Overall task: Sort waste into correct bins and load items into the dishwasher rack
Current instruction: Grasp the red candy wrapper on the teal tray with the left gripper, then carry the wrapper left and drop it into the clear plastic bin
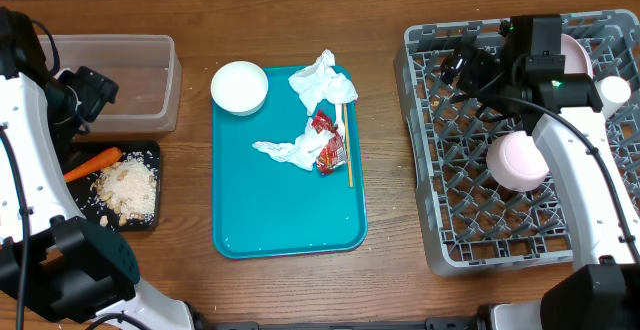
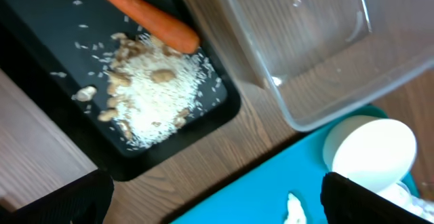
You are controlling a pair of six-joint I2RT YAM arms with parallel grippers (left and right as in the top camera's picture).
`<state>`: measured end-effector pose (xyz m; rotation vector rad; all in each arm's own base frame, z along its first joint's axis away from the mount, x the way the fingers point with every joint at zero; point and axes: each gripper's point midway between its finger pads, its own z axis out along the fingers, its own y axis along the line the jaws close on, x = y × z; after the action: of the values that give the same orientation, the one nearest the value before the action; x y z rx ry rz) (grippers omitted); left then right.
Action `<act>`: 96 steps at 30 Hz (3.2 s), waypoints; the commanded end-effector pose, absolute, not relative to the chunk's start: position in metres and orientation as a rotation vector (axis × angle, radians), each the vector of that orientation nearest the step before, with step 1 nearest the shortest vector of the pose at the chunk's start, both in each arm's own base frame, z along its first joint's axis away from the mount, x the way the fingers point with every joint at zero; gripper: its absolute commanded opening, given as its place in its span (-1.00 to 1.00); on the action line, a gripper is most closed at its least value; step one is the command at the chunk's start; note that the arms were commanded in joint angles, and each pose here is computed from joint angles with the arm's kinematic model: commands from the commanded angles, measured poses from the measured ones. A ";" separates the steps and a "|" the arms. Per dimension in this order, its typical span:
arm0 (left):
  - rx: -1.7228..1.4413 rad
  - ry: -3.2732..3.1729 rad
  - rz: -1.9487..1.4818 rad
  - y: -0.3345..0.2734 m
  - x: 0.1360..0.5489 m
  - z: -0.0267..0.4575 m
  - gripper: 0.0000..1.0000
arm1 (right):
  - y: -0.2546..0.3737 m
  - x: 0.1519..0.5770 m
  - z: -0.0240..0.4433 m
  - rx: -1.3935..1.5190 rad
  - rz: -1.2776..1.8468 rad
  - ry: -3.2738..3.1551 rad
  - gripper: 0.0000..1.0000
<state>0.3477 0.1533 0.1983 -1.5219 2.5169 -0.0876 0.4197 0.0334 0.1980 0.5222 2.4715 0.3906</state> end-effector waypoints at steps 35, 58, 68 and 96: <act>-0.263 3.095 -0.166 -0.222 0.378 0.081 0.99 | 0.033 0.424 0.210 0.519 0.399 2.439 1.00; 0.017 3.186 0.054 -0.201 0.385 0.007 0.08 | 0.033 0.424 0.210 0.519 0.399 2.440 1.00; 0.024 3.233 0.077 -0.196 0.375 0.009 -0.92 | 0.033 0.424 0.210 0.519 0.399 2.440 1.00; -0.777 2.530 -0.012 0.109 0.496 0.205 -0.92 | 0.033 0.424 0.210 0.519 0.399 2.439 1.00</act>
<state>0.4900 0.0554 0.2111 -0.6879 2.5892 -0.1058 0.4195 0.0334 0.1979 0.5220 2.4723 0.3903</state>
